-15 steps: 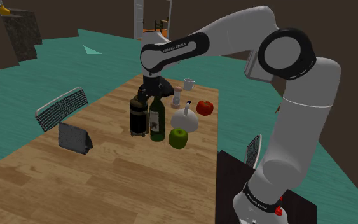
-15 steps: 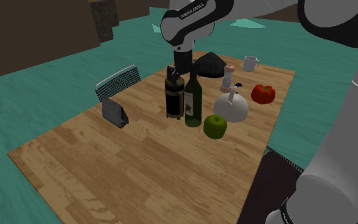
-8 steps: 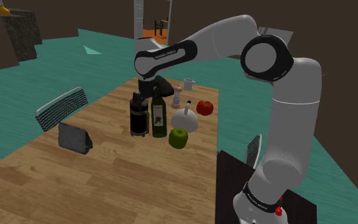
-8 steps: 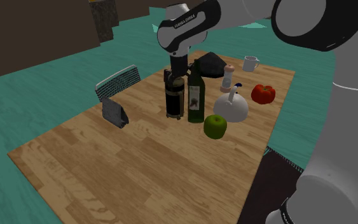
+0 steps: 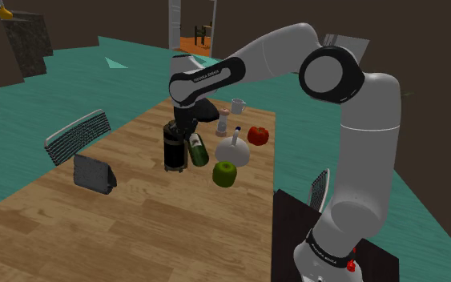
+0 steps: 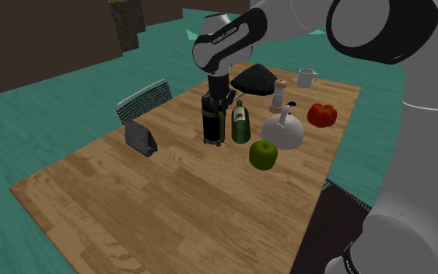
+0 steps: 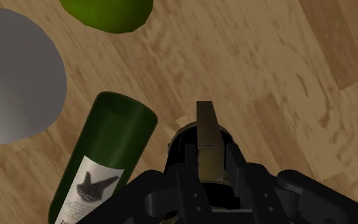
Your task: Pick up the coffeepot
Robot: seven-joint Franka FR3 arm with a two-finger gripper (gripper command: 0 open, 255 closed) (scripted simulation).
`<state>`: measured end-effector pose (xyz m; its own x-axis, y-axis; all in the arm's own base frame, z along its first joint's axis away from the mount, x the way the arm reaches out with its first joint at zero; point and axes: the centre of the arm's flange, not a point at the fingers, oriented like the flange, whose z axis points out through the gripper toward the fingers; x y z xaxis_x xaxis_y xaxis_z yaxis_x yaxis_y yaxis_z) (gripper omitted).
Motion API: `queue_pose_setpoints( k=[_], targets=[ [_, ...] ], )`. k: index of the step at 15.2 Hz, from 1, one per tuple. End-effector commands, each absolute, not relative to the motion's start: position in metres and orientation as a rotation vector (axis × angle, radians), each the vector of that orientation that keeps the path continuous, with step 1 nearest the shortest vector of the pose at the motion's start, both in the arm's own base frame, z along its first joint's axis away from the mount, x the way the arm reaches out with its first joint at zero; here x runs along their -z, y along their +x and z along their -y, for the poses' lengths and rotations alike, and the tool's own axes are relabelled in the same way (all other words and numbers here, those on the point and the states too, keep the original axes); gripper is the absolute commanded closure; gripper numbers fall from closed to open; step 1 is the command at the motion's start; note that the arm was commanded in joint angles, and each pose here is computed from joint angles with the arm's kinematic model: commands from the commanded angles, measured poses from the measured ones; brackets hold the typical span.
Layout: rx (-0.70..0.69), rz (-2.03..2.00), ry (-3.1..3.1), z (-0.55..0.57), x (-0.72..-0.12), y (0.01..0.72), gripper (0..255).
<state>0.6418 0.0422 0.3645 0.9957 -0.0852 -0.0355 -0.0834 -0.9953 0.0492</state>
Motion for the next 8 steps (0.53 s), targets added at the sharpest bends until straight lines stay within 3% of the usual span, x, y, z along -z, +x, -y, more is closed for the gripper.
queue_pose_setpoints(
  k=[1, 8],
  targets=[
    [0.058, 0.130, 3.091, -0.0423, -0.3643, 0.6418, 255],
    [0.058, 0.131, 3.091, -0.0420, -0.3700, 0.6421, 255]
  ],
)
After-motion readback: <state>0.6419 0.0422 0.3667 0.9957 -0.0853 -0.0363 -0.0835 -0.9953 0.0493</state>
